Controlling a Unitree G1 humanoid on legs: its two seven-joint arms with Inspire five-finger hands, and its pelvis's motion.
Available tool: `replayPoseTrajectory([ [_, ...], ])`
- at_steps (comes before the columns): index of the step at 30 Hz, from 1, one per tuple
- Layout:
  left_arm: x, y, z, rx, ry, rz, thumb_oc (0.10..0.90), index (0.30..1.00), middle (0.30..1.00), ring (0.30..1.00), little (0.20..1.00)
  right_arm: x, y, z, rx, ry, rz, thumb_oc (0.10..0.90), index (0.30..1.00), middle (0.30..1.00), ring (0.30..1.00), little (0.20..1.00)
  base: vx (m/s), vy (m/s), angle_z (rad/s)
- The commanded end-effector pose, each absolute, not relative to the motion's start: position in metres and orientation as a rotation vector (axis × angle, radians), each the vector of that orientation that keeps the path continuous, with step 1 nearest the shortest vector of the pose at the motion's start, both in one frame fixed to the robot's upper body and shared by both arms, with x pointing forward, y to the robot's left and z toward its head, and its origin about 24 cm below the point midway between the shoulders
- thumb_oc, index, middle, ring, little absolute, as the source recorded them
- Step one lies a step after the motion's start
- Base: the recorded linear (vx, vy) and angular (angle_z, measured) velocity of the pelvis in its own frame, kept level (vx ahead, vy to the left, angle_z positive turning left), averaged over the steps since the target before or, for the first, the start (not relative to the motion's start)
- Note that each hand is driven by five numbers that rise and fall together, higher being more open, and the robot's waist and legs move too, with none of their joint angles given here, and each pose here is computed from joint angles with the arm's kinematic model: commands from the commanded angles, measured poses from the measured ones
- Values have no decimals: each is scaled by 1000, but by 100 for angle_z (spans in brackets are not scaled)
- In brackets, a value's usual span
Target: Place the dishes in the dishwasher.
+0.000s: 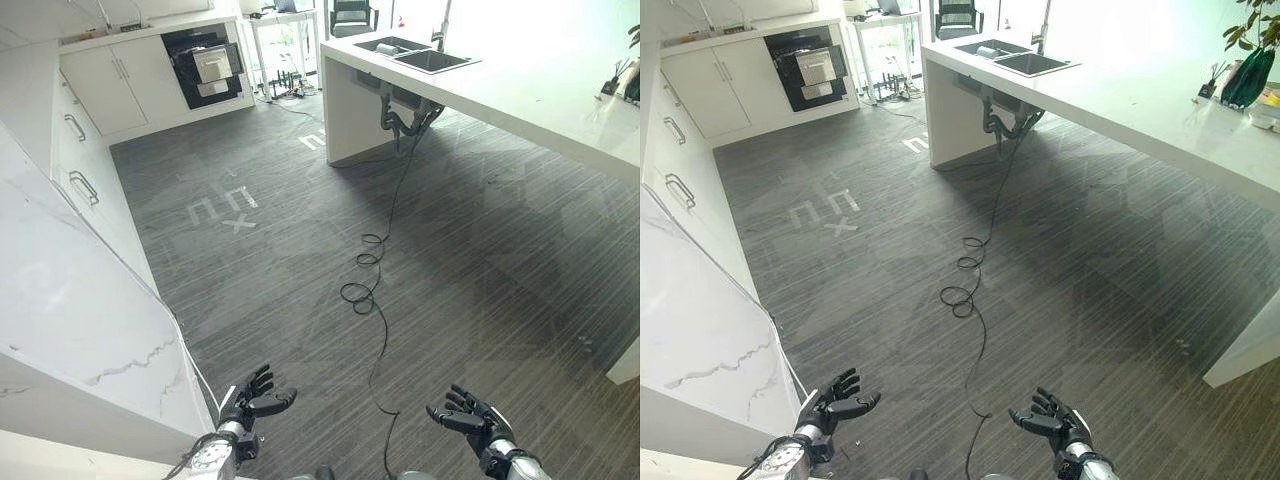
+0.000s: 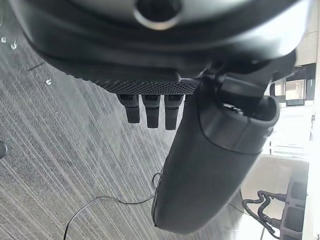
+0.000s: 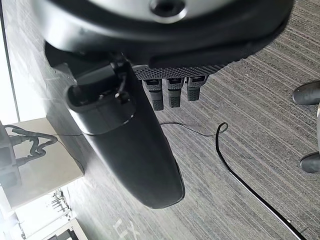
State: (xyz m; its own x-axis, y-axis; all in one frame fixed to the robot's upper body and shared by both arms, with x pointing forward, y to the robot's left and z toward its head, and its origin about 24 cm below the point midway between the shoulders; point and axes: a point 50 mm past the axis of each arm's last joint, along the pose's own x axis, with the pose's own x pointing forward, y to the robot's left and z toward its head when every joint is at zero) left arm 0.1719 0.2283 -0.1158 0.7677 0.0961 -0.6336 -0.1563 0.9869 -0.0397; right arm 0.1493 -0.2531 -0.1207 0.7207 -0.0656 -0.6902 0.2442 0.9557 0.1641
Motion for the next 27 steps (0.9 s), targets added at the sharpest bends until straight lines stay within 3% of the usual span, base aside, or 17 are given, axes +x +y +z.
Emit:
replayPoseTrajectory([
  [1,198,237,-98,-16,591,116,800,900,900,900,900,183,-265,-97,179,579,-144,800,900,900,900,900,26,-40,1],
  [10,174,221,-121,-312,678,140,800,900,900,900,900,185,-254,-101,179,589,-122,800,900,900,900,900,33,-77,-1],
  [21,205,215,-96,-276,522,45,800,900,900,900,900,209,-256,-74,197,435,-102,800,900,900,900,900,91,-163,5],
  [27,192,222,-98,-315,506,66,800,900,900,900,900,207,-255,-72,76,437,-47,800,900,900,900,900,399,121,-20],
])
